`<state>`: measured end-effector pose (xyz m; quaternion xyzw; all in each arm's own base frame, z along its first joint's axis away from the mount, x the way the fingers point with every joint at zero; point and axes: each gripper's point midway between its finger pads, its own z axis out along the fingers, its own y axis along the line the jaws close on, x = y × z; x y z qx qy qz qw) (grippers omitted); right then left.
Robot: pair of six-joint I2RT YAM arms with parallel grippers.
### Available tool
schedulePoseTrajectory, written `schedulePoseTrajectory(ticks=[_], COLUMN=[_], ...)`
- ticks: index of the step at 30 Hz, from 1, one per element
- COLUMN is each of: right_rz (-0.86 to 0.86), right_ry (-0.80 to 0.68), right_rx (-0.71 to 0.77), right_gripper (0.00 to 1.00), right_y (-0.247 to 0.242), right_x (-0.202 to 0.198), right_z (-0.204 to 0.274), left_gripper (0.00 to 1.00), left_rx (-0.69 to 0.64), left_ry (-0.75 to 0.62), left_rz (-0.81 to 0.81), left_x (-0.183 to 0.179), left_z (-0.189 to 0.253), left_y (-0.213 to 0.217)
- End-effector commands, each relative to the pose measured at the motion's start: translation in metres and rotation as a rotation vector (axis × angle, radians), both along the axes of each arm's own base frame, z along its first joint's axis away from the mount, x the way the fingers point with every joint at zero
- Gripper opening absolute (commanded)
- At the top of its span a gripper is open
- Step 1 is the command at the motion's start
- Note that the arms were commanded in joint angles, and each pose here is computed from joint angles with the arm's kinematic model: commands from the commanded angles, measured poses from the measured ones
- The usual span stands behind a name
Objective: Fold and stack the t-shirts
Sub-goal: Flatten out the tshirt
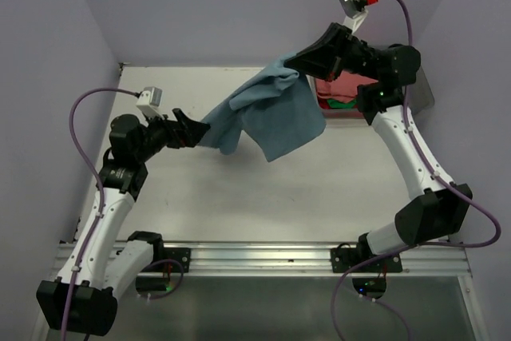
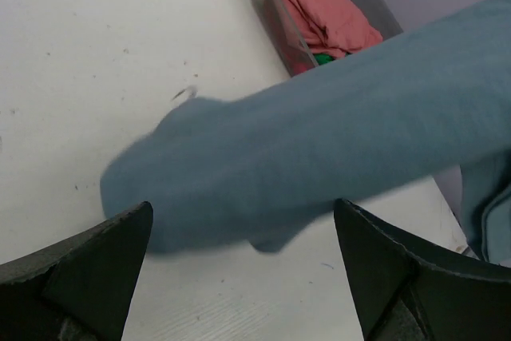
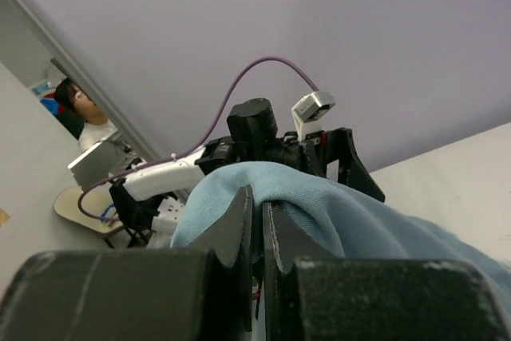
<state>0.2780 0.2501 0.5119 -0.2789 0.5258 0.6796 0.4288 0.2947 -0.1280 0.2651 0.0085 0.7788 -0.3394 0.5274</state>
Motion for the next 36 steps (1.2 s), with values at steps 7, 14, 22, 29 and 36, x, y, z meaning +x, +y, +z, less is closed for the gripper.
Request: schedulePoseTrajectory(ticks=[7,14,22,29,36], right_rz=[-0.157,-0.141,-0.299,-0.253,-0.154], right_ry=[0.190,0.243,0.263,0.297,0.281], right_rx=[-0.089,-0.131,-0.272,-0.249,-0.143], right_gripper=[0.00,0.00,0.00,0.00,0.00], right_y=[0.011,0.021,0.024,0.045,0.066], right_x=[0.054,0.056,0.079,0.094,0.099], right_z=[-0.053,-0.072,-0.105,-0.106,-0.075], left_gripper=[1.00,1.00,1.00,1.00,1.00], left_rx=[-0.026,-0.049,-0.083,-0.039,0.125], left_ry=[-0.039,-0.012,0.018,0.035,-0.002], left_rz=[0.008,0.013,-0.024,-0.092,-0.093], left_x=[-0.001,0.001,0.002,0.010,0.026], left_z=[0.003,-0.007,-0.034,-0.061,-0.074], left_y=[-0.001,-0.002,-0.011,-0.032,-0.070])
